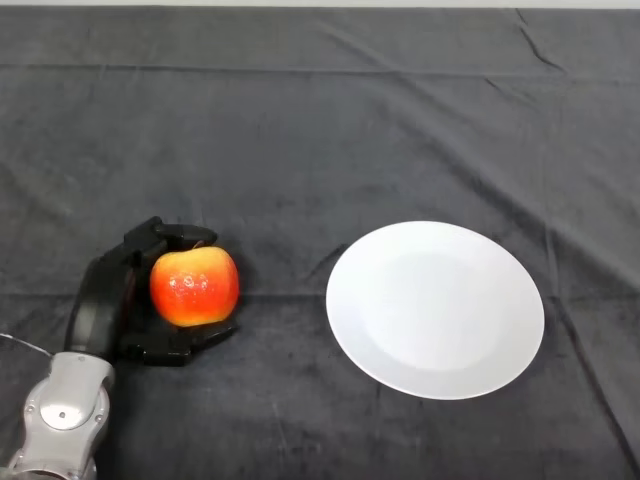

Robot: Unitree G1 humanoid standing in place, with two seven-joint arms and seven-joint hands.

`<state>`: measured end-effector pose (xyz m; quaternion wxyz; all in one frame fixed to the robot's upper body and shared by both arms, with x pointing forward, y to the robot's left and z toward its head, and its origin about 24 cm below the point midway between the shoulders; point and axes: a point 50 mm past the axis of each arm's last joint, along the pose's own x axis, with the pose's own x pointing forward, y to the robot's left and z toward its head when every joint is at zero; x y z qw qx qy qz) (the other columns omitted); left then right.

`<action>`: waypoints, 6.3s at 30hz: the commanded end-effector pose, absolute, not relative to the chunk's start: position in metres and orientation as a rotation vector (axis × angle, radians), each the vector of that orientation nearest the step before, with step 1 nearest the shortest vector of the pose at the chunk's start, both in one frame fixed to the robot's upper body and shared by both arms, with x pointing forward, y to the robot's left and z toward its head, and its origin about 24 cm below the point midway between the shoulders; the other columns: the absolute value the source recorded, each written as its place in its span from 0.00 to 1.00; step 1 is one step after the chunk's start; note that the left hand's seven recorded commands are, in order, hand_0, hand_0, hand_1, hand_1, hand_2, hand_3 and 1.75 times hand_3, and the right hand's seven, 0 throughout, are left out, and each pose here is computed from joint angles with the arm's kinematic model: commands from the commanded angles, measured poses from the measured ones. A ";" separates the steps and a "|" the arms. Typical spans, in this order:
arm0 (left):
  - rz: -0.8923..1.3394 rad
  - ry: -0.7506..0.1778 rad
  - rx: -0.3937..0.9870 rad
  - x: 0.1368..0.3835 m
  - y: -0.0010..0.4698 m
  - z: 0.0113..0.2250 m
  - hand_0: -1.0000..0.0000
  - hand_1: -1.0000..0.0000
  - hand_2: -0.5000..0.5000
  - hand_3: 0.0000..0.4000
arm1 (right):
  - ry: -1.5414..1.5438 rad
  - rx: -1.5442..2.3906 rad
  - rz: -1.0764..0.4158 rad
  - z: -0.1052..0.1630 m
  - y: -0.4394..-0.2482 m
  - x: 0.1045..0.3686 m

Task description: Move the apple to the plate

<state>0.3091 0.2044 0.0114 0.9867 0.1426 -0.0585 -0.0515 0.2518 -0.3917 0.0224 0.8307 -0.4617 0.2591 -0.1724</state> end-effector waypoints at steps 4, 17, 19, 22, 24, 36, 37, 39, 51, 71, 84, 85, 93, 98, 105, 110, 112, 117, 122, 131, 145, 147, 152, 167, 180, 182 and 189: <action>-0.172 -0.156 0.329 0.316 0.190 0.020 0.00 0.00 0.50 1.00 | 0.621 -0.950 -0.328 -0.004 -0.381 0.239; -0.173 -0.323 0.314 0.324 0.174 0.042 0.00 0.00 0.50 1.00 | 0.621 -0.950 -0.329 -0.003 -0.382 0.239; -0.179 -0.346 0.312 0.324 0.169 0.045 0.00 0.00 0.50 1.00 | 0.621 -0.950 -0.329 -0.003 -0.382 0.239; -0.192 -0.376 0.309 0.325 0.161 0.048 0.00 0.00 0.50 1.00 | 0.622 -0.951 -0.329 -0.003 -0.382 0.239; -0.203 -0.394 0.306 0.326 0.155 0.051 0.00 0.00 0.50 1.00 | 0.622 -0.951 -0.329 -0.003 -0.382 0.239; -0.295 -0.471 0.301 0.330 0.119 0.062 0.00 0.00 0.50 1.00 | 0.622 -0.951 -0.329 -0.003 -0.382 0.239; -0.304 -0.475 0.301 0.331 0.115 0.063 0.00 0.00 0.50 1.00 | 0.622 -0.951 -0.329 -0.003 -0.382 0.239; -0.323 -0.482 0.302 0.331 0.108 0.064 0.00 0.00 0.50 1.00 | 0.622 -0.951 -0.329 -0.003 -0.382 0.239; -0.452 -0.494 0.332 0.327 0.075 0.065 0.00 0.00 0.50 1.00 | 0.622 -0.952 -0.329 -0.004 -0.382 0.239; -0.577 -0.412 0.414 0.316 0.056 0.048 0.88 1.00 0.44 0.12 | 0.622 -0.952 -0.328 -0.004 -0.382 0.239; -0.534 -0.401 0.423 0.322 0.070 0.050 1.00 1.00 0.50 0.00 | 0.621 -0.952 -0.328 -0.004 -0.382 0.239; -0.527 -0.402 0.422 0.323 0.073 0.050 1.00 1.00 0.50 0.00 | 0.621 -0.952 -0.328 -0.004 -0.382 0.239; -0.432 -0.419 0.418 0.329 0.111 0.056 1.00 1.00 0.50 0.00 | 0.621 -0.952 -0.328 -0.004 -0.382 0.239; -0.347 -0.425 0.415 0.330 0.139 0.058 1.00 1.00 0.50 0.00 | 0.621 -0.952 -0.328 -0.004 -0.382 0.239; -0.226 -0.419 0.410 0.327 0.174 0.058 1.00 1.00 0.50 0.00 | 0.621 -0.952 -0.328 -0.004 -0.382 0.239; -0.143 -0.407 0.409 0.323 0.197 0.058 1.00 1.00 0.50 0.00 | 0.621 -0.952 -0.328 -0.004 -0.382 0.239; -0.111 -0.401 0.408 0.321 0.206 0.057 1.00 1.00 0.50 0.00 | 0.621 -0.952 -0.328 -0.004 -0.382 0.239; -0.025 -0.383 0.402 0.315 0.229 0.056 1.00 1.00 0.50 0.00 | 0.621 -0.952 -0.328 -0.004 -0.382 0.239; 0.073 -0.356 0.394 0.307 0.253 0.054 1.00 1.00 0.50 0.00 | 0.621 -0.952 -0.328 -0.004 -0.382 0.239; 0.266 -0.301 0.357 0.293 0.295 0.053 1.00 1.00 0.50 0.00 | 0.621 -0.952 -0.328 -0.004 -0.382 0.239; 0.548 -0.224 0.241 0.271 0.340 0.047 1.00 1.00 0.50 0.00 | 0.621 -0.952 -0.328 -0.004 -0.382 0.239; 0.580 -0.213 0.220 0.268 0.345 0.046 1.00 1.00 0.50 0.00 | 0.621 -0.952 -0.328 -0.004 -0.382 0.239; 0.654 -0.182 0.171 0.261 0.356 0.042 1.00 1.00 0.50 0.00 | 0.621 -0.952 -0.328 -0.004 -0.382 0.239; 0.856 -0.114 0.027 0.236 0.387 0.034 1.00 1.00 0.50 0.00 | 0.621 -0.952 -0.328 -0.004 -0.382 0.239; 1.025 -0.122 -0.170 0.222 0.401 0.028 1.00 1.00 0.50 0.00 | 0.621 -0.952 -0.328 -0.004 -0.382 0.239; 1.045 -0.128 -0.205 0.222 0.402 0.027 1.00 1.00 0.50 0.00 | 0.621 -0.952 -0.328 -0.004 -0.382 0.239; 1.082 -0.147 -0.289 0.221 0.404 0.027 1.00 1.00 0.50 0.00 | 0.621 -0.952 -0.328 -0.004 -0.382 0.239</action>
